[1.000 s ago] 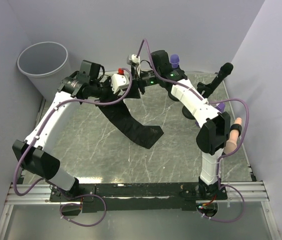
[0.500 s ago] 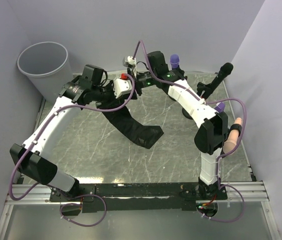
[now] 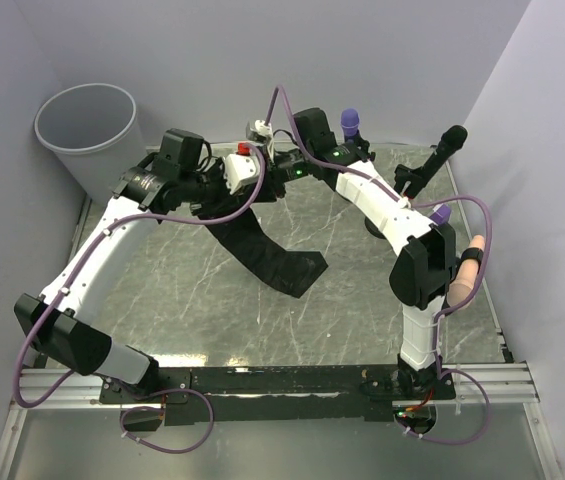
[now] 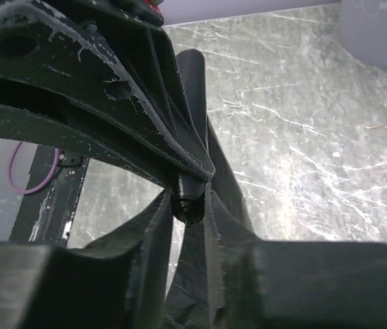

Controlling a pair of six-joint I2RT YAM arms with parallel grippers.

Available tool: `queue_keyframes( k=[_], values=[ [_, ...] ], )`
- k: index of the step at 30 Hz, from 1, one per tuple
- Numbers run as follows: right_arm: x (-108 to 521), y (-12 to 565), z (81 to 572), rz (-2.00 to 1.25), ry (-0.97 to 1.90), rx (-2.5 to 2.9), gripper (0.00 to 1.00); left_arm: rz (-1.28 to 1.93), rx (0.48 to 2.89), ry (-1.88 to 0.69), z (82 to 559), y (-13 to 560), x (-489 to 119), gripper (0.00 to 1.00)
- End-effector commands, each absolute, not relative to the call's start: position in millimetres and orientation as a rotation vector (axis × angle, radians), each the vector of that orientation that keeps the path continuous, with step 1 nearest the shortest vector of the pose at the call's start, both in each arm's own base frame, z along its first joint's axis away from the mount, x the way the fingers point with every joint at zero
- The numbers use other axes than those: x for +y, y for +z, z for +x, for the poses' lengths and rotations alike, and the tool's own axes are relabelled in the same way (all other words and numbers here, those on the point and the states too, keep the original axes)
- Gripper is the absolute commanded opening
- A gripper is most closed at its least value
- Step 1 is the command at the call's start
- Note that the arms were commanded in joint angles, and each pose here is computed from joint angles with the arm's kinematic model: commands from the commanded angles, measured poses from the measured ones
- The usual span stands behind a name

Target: Put the trash bags into the trash bin

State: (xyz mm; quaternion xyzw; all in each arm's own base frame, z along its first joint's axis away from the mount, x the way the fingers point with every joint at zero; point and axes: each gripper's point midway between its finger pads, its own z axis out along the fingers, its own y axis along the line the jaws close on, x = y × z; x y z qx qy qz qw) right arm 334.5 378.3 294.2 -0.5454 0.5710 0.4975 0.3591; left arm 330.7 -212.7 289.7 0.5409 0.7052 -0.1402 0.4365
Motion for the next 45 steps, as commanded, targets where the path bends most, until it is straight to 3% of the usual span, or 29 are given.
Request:
queue_keyframes(
  k=[1,2,3,5,7,12,21,35,41,45],
  values=[
    [375,313,326,-1.434,1.247,1.384,0.21,1.328,1.669,-0.386,321,315,-219,0.1],
    [375,315,325,-1.44,1.243,1.373,0.16,1.329,1.672,-0.383,321,314,-218,0.13],
    [375,315,324,-1.444,1.239,1.369,0.0,1.331,1.673,-0.374,321,314,-217,0.18],
    [375,317,323,-1.454,1.216,1.354,0.0,1.317,1.689,-0.358,323,312,-215,0.37],
    [372,320,323,-1.468,1.189,1.336,0.0,1.325,1.702,-0.334,324,307,-210,0.48],
    [368,327,322,-1.514,1.131,1.292,0.0,1.366,1.731,-0.289,324,290,-203,0.54],
    [368,336,319,-1.48,1.156,1.289,0.0,1.317,1.792,-0.306,334,272,-194,0.59],
    [370,350,321,-1.449,1.182,1.278,0.0,1.347,1.803,-0.397,340,241,-204,0.59],
    [370,355,321,-1.442,1.181,1.27,0.0,1.389,1.822,-0.434,348,225,-212,0.56],
    [369,354,320,-1.438,1.171,1.277,0.0,1.438,1.851,-0.459,345,214,-212,0.49]
  ],
)
